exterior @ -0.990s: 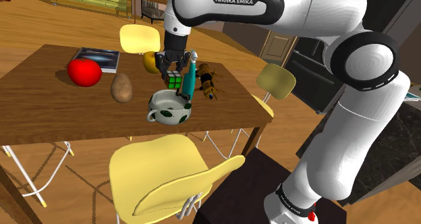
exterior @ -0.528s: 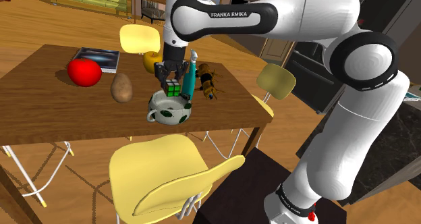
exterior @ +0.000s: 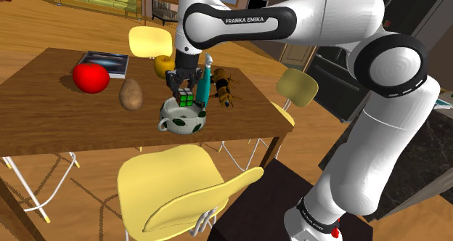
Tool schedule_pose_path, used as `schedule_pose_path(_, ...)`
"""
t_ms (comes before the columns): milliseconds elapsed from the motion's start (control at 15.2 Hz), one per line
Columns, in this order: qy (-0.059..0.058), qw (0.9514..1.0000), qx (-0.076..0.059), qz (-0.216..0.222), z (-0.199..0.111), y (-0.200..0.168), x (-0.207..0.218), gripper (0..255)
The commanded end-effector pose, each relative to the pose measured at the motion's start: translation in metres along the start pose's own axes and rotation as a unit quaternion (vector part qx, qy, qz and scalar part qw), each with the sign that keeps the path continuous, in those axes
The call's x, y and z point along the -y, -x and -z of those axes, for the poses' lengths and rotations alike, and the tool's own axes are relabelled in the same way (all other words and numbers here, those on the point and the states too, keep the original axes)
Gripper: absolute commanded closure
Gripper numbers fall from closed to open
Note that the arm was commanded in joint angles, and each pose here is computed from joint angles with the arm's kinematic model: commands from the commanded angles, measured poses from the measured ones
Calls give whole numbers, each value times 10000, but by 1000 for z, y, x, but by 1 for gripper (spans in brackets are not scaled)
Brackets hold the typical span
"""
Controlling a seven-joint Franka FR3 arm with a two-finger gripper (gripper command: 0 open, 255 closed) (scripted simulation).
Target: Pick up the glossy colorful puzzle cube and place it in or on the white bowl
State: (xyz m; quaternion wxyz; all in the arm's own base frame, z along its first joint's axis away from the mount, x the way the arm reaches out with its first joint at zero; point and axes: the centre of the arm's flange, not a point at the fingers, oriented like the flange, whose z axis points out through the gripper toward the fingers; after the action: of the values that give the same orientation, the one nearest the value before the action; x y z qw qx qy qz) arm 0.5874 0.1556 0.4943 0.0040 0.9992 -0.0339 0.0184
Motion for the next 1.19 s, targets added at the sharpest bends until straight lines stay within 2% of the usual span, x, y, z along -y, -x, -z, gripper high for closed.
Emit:
schedule_pose_path(0,0,10000,-1,0,0,0,0,0)
schedule_pose_path(330,0,10000,-1,0,0,0,0,0)
schedule_pose_path(594,0,10000,-1,0,50,0,0,0)
schedule_pose_path(1122,0,10000,-1,0,50,0,0,0)
